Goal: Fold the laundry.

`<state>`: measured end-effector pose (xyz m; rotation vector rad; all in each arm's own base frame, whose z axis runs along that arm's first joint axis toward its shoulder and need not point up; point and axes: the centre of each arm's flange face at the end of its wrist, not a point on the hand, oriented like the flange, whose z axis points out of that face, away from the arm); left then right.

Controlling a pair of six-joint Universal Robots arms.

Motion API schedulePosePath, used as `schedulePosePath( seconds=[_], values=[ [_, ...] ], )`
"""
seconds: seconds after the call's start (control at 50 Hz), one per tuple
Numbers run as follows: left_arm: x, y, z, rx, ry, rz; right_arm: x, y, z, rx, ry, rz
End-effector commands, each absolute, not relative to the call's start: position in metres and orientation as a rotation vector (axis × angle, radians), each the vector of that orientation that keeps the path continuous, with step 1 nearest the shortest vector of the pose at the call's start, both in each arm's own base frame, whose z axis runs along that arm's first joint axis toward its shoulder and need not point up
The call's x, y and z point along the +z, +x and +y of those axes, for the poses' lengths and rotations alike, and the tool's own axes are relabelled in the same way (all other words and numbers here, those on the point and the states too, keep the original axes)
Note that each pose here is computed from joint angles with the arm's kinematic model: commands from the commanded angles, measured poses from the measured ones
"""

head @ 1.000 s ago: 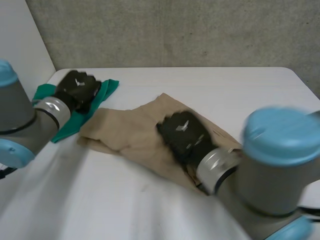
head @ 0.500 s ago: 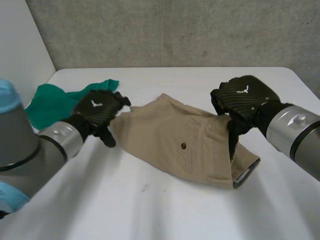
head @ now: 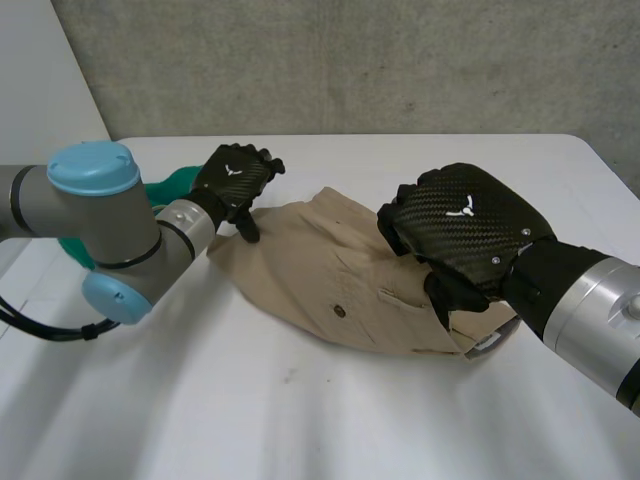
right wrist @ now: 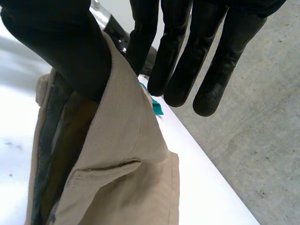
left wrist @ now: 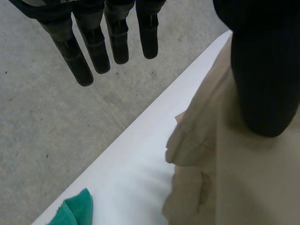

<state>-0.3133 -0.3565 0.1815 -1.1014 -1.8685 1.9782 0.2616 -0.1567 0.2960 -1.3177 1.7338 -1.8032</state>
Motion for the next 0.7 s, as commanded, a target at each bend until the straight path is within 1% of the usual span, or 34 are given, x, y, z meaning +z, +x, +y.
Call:
schedulePosePath(
  seconds=[0.02, 0.06, 0.22, 0.36, 0.44, 0.54, 0.7],
  values=[
    [0.184, -0.308, -0.376, 2.011, -1.135, -1.815, 0.29, 0.261, -0.155, -1.78, -1.322, 1.75],
    [0.186, -0.305, -0.384, 2.034, -1.123, -1.813, 0.29, 0.261, -0.154, -1.776, -1.323, 1.752],
    [0.198, -0.293, -0.396, 2.08, -1.099, -1.81, 0.287, 0.262, -0.154, -1.766, -1.325, 1.755],
    [0.212, -0.285, -0.4, 2.119, -1.083, -1.801, 0.286, 0.263, -0.155, -1.772, -1.326, 1.749],
    [0.213, -0.285, -0.4, 2.112, -1.093, -1.786, 0.286, 0.264, -0.155, -1.777, -1.328, 1.739],
    [0.209, -0.286, -0.4, 2.095, -1.099, -1.789, 0.286, 0.266, -0.153, -1.774, -1.335, 1.727],
    [0.176, -0.298, -0.391, 1.964, -1.15, -1.795, 0.285, 0.267, -0.152, -1.774, -1.336, 1.725]
  ],
)
